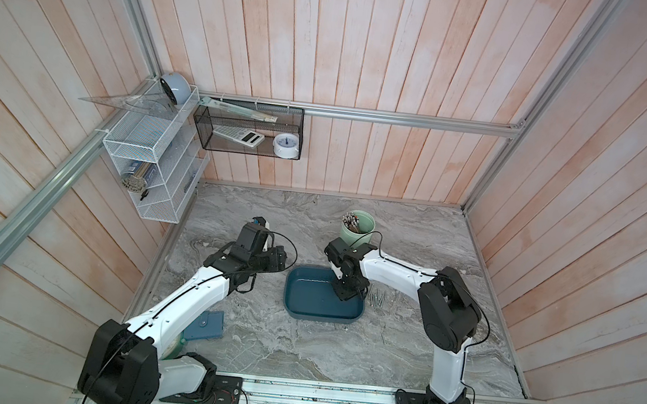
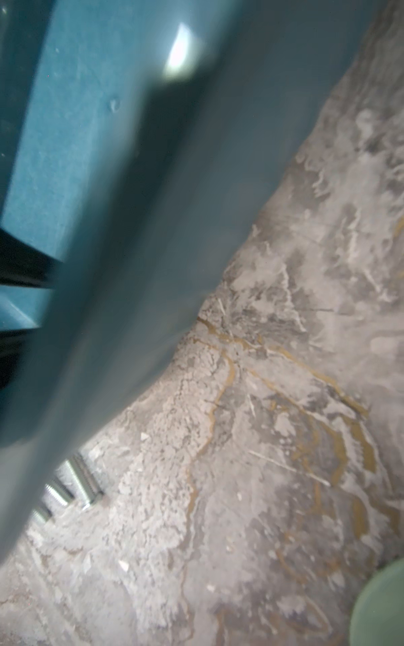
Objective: Take out the screws from the storage box
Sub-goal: Pick up the screw from the storage box.
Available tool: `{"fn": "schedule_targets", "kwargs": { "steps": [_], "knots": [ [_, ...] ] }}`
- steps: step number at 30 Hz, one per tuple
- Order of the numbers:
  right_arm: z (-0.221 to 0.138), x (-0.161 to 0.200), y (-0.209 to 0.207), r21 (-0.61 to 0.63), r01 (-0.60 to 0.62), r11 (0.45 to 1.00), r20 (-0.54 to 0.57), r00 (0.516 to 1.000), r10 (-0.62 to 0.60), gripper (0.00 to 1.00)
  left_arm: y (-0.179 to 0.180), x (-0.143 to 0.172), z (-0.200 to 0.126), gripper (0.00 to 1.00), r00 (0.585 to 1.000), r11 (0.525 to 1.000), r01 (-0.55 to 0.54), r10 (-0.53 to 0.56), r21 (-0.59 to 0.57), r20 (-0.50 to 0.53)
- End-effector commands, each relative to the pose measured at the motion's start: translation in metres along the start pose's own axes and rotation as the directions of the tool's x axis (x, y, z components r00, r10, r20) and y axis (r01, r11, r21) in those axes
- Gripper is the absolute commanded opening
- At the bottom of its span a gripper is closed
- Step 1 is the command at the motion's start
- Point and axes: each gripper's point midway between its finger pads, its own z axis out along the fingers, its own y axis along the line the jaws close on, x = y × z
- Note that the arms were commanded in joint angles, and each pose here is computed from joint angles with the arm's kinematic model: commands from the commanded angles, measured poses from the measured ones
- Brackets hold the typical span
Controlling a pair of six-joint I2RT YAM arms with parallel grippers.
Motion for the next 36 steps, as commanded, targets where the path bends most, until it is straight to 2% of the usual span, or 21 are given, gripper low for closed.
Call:
{"fn": "schedule_targets", "kwargs": {
  "steps": [1,9,15,21,36],
  "knots": [
    [-0.002,0.001,-0.006,0.021,-0.021,1.0,0.015,1.0,0.021,0.26,0.001,-0.001,0.001,0.77,1.0,1.0,-0.002,0.002,0.001,0.004],
    [-0.001,-0.001,-0.011,0.05,-0.023,0.998,0.029,0.999,0.022,0.31,0.001,-0.001,0.002,0.77,1.0,1.0,-0.002,0.002,0.001,0.002],
    [-0.001,-0.002,-0.007,0.024,-0.031,0.999,0.033,0.999,0.03,0.32,0.001,-0.001,0.002,0.77,1.0,1.0,-0.003,0.003,0.003,0.002],
    [0.011,0.002,-0.007,0.036,-0.033,0.999,-0.01,0.999,0.033,0.33,0.001,-0.001,0.002,0.77,1.0,1.0,-0.003,0.003,0.0,0.002],
    [0.027,0.016,0.006,-0.023,-0.058,0.998,-0.081,0.995,0.056,0.16,0.001,-0.001,0.002,0.77,1.0,1.0,-0.001,0.001,-0.001,0.001]
  ]
}}
